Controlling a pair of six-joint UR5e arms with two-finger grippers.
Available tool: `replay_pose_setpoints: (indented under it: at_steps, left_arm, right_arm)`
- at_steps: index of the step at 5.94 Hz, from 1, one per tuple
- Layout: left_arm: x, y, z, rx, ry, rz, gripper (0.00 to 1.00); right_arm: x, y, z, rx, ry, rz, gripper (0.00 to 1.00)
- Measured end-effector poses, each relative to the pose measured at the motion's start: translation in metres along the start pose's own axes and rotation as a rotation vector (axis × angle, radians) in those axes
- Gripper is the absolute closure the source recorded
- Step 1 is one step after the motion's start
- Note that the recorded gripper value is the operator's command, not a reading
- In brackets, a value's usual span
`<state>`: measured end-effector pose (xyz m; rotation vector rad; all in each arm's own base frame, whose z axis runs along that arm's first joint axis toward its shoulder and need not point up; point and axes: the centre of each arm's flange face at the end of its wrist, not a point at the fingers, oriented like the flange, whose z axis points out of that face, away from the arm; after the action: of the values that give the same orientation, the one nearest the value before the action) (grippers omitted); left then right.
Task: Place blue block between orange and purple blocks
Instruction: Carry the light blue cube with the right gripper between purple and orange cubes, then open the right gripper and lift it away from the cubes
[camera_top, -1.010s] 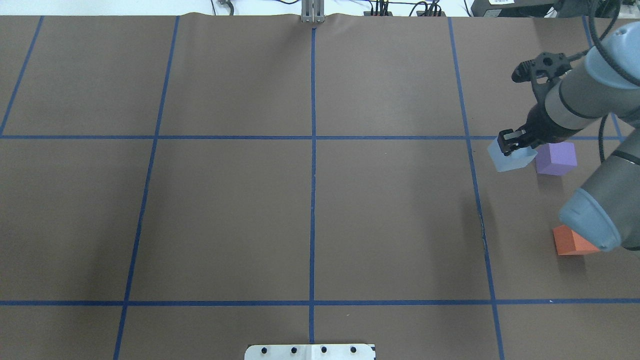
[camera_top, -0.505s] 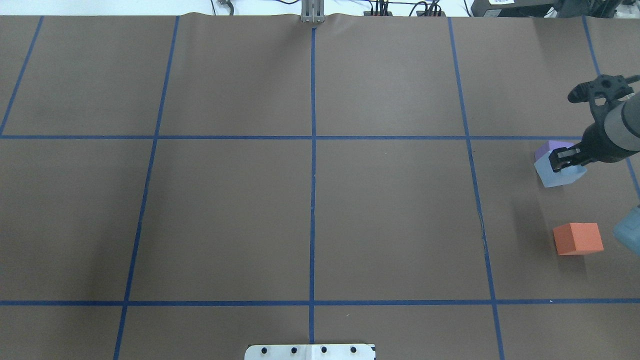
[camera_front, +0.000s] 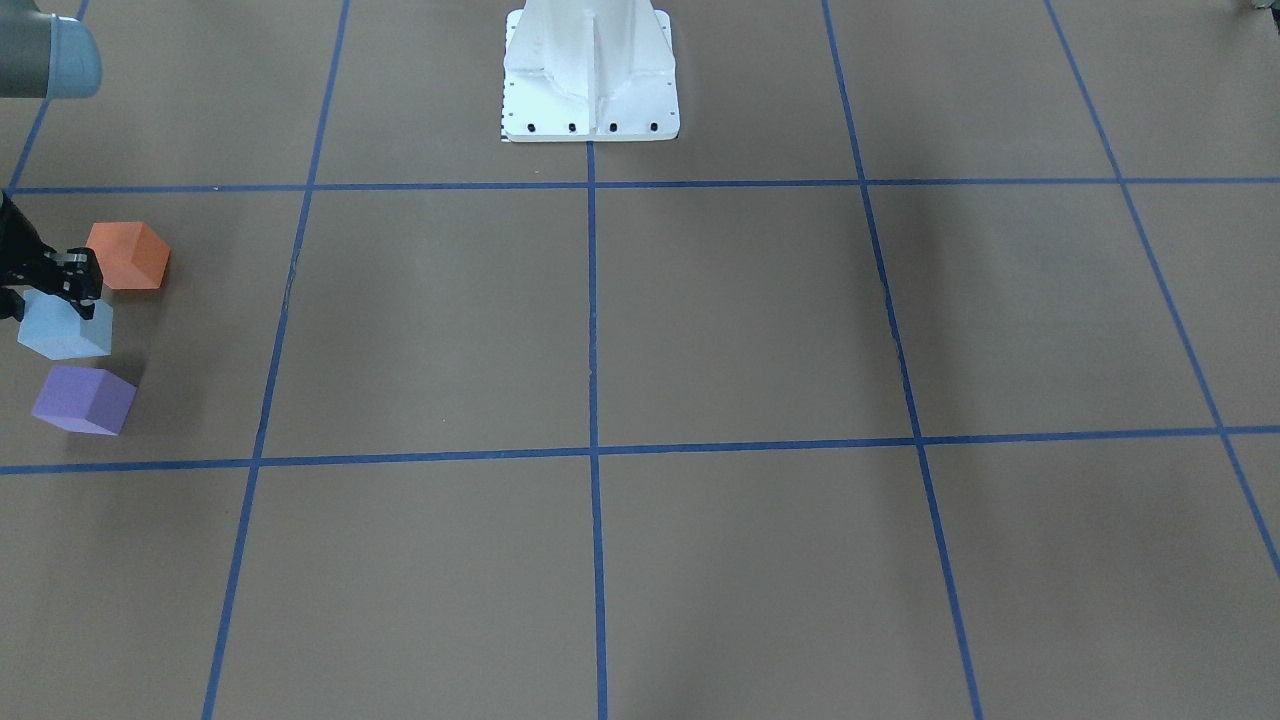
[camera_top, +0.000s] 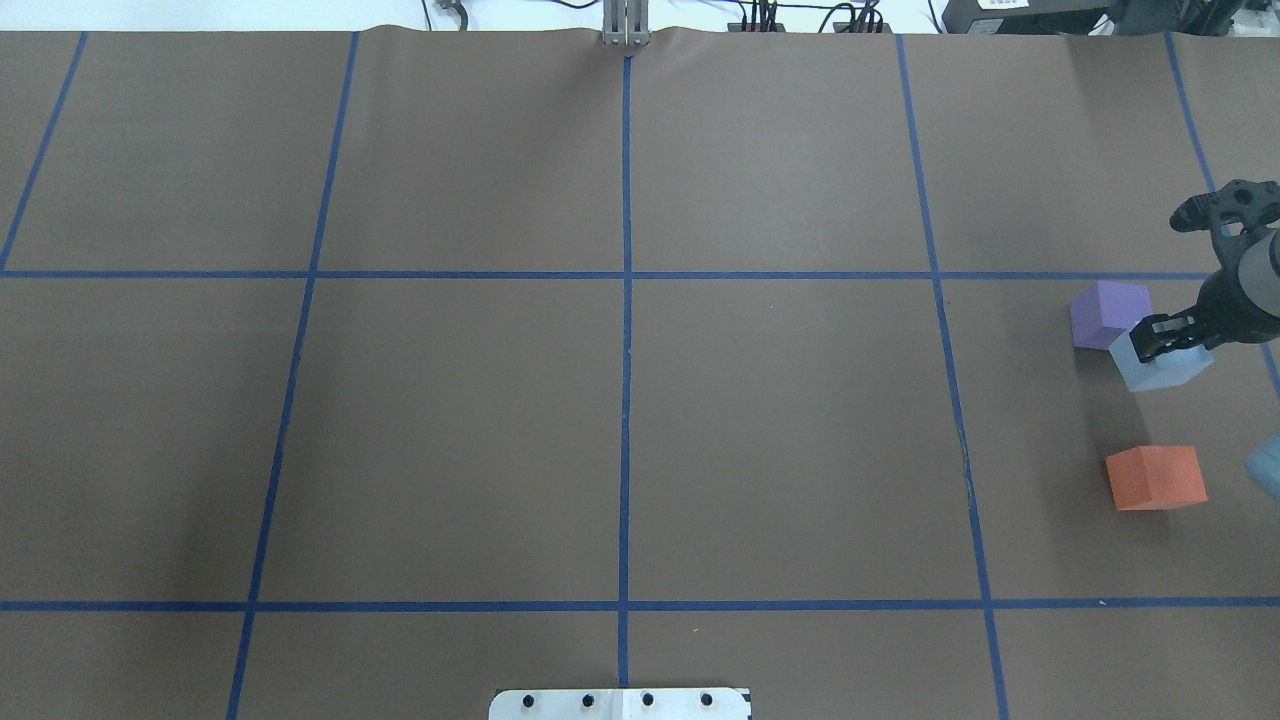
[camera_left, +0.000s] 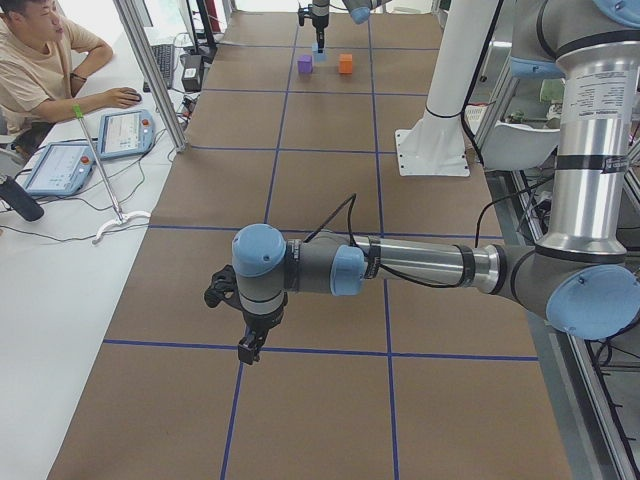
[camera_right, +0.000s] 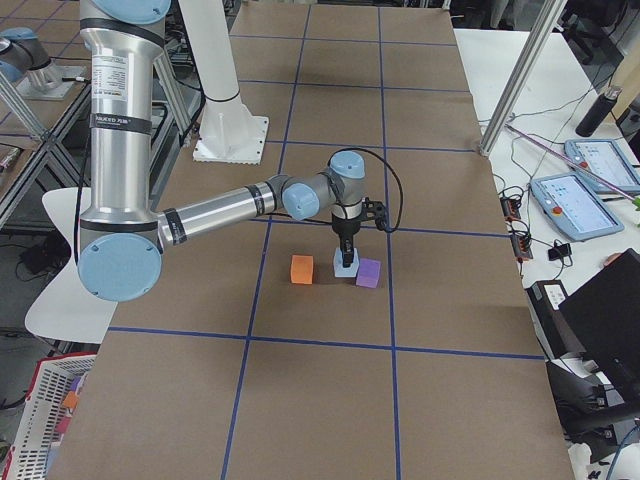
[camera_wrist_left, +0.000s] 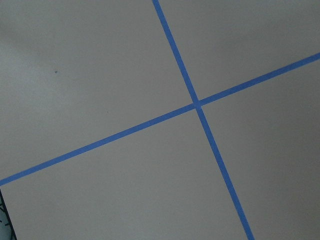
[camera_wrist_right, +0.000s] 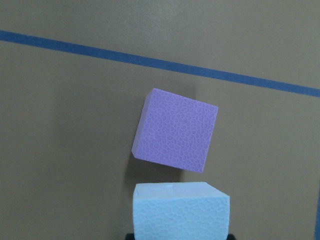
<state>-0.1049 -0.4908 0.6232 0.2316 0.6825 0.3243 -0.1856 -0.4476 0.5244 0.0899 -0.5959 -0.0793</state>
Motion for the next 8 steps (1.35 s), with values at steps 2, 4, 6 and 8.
replay_pose_setpoints:
  at_steps: [2, 4, 6, 8]
  left_arm:
    - [0.001, -0.002, -0.001, 0.010, -0.004, 0.009, 0.00]
    - [0.001, -0.002, -0.002, 0.014, -0.004, 0.011, 0.00]
    - [0.001, 0.000, -0.001, 0.014, 0.002, 0.008, 0.00]
    - [0.003, 0.015, 0.011, 0.017, 0.080, -0.017, 0.00]
  right_arm:
    - [-0.011, 0.005, 0.004, 0.011, -0.024, 0.033, 0.01]
    - [-0.026, 0.005, -0.004, 0.021, -0.053, 0.027, 0.01]
    - [0.019, -0.012, -0.041, 0.032, -0.118, -0.016, 0.01]
    - [0.152, -0.014, -0.086, 0.015, -0.097, -0.098, 0.00]
